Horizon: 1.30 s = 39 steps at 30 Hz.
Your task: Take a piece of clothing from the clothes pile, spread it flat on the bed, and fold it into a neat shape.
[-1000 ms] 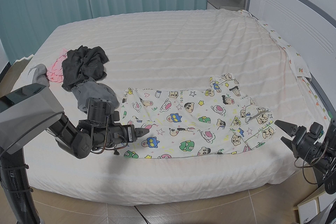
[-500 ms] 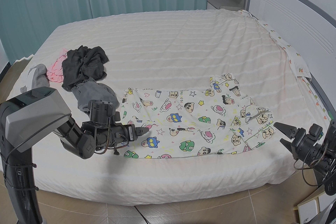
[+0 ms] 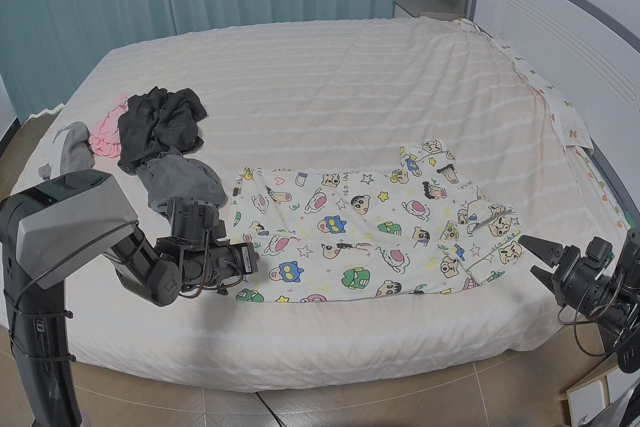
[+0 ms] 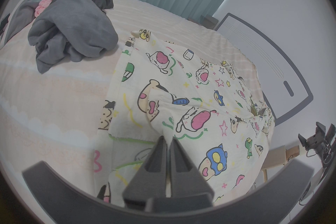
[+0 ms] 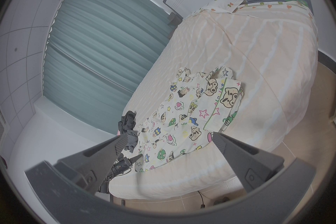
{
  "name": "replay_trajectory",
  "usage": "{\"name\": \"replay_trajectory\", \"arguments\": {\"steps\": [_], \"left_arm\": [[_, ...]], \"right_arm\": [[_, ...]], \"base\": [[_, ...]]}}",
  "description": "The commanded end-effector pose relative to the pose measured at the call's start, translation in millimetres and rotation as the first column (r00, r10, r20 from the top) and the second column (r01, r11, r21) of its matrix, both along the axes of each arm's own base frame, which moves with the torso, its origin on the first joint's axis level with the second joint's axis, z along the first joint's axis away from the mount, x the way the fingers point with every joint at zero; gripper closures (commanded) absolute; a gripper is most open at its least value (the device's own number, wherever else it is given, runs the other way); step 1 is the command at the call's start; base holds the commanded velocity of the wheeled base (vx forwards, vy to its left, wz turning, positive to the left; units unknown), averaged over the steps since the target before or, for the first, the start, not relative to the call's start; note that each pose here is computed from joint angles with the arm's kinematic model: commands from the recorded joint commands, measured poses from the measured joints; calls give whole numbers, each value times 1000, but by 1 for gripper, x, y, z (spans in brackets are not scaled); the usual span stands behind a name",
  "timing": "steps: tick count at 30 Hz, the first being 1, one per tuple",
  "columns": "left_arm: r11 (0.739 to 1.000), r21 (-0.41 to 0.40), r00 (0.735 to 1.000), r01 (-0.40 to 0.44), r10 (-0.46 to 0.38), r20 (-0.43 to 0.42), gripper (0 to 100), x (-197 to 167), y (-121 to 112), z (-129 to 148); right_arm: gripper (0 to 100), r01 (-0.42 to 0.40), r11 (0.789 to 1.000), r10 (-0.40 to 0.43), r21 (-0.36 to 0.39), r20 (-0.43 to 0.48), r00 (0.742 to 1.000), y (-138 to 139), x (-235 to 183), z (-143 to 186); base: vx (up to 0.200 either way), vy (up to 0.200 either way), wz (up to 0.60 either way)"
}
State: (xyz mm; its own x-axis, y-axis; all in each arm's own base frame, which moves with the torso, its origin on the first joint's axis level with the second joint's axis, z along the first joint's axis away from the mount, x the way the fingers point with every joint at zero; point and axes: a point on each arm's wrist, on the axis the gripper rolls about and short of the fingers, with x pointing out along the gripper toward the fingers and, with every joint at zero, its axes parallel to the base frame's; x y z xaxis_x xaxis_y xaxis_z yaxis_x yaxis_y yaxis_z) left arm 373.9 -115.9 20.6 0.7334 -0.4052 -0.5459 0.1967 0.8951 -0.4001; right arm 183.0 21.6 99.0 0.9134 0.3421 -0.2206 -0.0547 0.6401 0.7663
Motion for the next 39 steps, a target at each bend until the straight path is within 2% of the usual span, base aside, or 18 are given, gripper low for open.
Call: {"name": "replay_trajectory", "arguments": {"steps": [1,11,21,39], "left_arm": [[1000,-2,1000,-8,8,3,100,-4,4,5],[1000,2,1000,-23,23,-1,100,-19,13,17],[999,18,998,-50,51,-30,100,-28,27,15],[997,30,995,-68,70,-71,100,-37,36,6]], "right_arm": [[0,-1,1000,1,-1,-15,1000,0,-1,-3],[0,-1,1000,1,-1,-19,1000,0,-2,-3],[0,-1,1000,1,-3,-33,999,0,-1,-6],[0,-1,1000,1,-3,-35,999,0,-1,-6]], "base": [[0,0,0],[0,0,0],[0,0,0],[0,0,0]]}}
